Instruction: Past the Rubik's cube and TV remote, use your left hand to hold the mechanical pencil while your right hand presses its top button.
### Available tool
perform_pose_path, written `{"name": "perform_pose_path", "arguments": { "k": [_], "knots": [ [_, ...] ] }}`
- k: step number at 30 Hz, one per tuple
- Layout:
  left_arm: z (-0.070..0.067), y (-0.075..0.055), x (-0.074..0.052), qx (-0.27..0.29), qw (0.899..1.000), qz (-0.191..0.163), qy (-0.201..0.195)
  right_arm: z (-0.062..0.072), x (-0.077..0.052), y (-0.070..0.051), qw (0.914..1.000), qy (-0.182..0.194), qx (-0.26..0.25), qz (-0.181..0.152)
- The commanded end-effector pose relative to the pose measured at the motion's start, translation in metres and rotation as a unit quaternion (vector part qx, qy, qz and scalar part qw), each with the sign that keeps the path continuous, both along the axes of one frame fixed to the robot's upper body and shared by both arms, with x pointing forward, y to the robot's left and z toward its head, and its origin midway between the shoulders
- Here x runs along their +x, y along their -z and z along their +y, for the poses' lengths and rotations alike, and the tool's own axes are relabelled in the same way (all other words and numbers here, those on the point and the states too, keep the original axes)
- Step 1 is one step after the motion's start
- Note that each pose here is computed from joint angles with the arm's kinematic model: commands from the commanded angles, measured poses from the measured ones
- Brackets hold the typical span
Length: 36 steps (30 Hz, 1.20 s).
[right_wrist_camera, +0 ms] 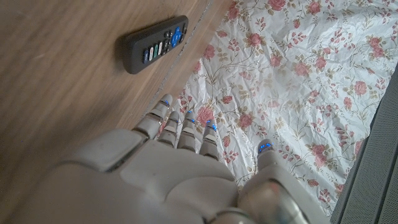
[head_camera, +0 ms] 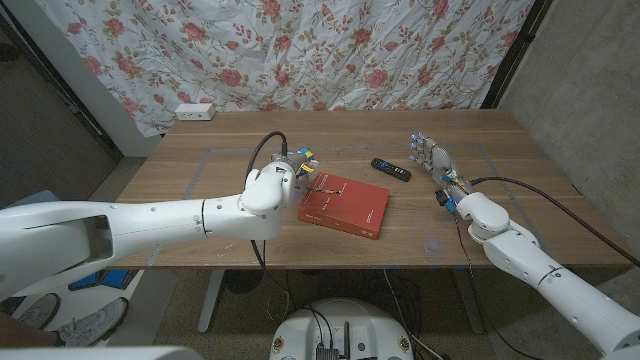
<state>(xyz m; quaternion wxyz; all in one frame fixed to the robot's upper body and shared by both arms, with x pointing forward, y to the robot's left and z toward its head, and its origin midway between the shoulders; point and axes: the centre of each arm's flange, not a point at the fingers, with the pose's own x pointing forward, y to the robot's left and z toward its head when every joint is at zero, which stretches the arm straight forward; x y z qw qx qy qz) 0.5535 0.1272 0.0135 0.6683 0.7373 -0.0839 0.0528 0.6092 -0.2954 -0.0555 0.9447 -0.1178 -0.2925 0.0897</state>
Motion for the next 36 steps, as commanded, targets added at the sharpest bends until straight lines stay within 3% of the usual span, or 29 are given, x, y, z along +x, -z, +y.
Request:
{"name": "perform_pose_path", "arguments": {
  "k": [1,26,36],
  "knots": [
    [0.004,0.0,-0.004,-0.005,1.0,0.004,-0.009,-0.001,0.0,0.005,1.0,0.003,0.006,0.005],
    [0.017,-0.006,-0.016,-0.006,0.999,0.031,-0.017,-0.005,-0.001,0.006,0.9996,0.009,0.024,0.007],
    [0.029,-0.009,-0.019,-0.015,0.999,0.035,0.001,-0.008,0.002,0.007,0.9987,0.005,0.051,0.004]
  ]
}}
